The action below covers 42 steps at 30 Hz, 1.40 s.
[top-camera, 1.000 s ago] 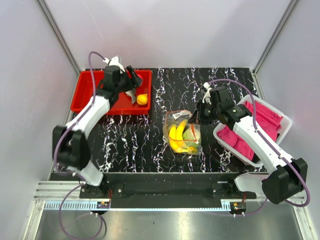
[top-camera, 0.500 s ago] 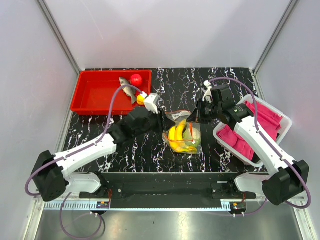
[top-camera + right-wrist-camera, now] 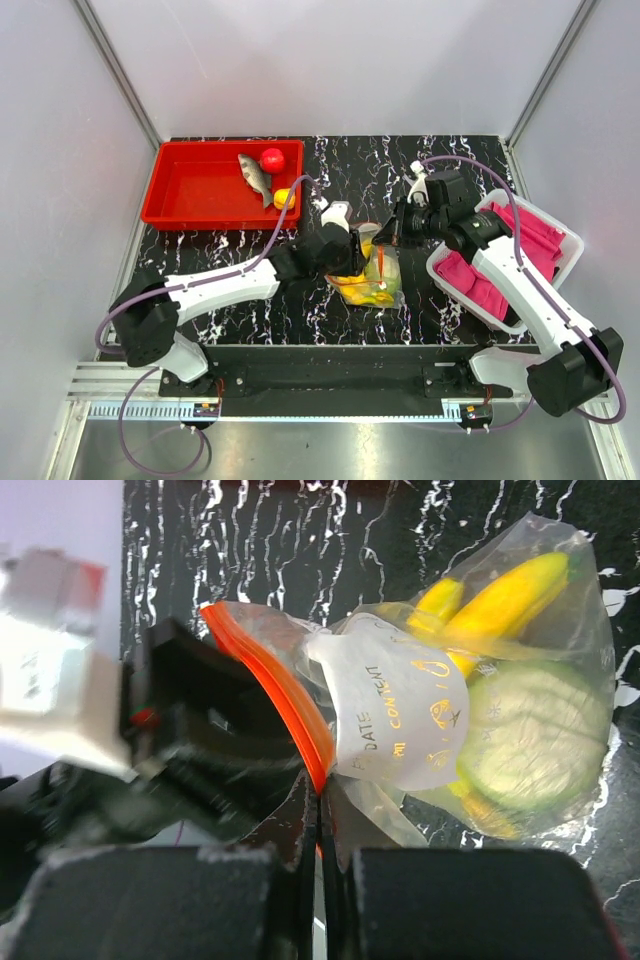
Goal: Open the zip-top bag and remove the fake food
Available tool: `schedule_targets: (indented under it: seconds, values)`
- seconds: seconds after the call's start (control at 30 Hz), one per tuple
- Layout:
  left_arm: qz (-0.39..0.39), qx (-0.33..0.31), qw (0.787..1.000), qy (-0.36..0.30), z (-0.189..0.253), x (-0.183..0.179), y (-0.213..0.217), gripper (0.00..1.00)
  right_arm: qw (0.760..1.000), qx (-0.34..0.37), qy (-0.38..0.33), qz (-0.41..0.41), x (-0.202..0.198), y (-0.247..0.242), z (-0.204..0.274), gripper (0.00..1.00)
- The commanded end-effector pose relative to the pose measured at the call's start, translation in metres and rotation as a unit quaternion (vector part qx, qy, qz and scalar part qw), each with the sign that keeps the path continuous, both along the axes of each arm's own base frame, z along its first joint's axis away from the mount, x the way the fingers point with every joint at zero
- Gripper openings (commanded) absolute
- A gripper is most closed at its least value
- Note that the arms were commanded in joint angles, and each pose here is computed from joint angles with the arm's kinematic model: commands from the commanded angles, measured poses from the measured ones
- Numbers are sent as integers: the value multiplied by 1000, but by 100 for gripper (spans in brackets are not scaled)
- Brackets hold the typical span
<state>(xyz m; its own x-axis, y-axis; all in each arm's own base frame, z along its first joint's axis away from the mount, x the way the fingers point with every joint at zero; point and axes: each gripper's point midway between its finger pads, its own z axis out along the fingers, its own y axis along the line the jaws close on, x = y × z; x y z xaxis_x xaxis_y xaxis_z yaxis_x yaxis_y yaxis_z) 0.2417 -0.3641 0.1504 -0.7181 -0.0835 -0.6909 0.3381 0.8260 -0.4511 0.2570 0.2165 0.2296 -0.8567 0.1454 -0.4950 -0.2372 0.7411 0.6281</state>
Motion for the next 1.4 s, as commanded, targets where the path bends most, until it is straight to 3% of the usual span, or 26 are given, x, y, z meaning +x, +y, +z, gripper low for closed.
schedule_targets:
  seconds: [0.0,0.6,1.13,1.37]
  values:
    - [61,2,998,-8,2,19,4,47,999,37,-33,7,-5,4,26,0]
    - [68,21,997,23,-48,26,-19,44,1000,25,-5,8,-10,2,-1,0]
    - [67,68,993,63,-98,17,-16,52,1000,14,-5,5,-14,-3,-11,0]
    - [55,82,995,11,-68,25,-8,19,1000,3,2,3,-19,-8,-23,0]
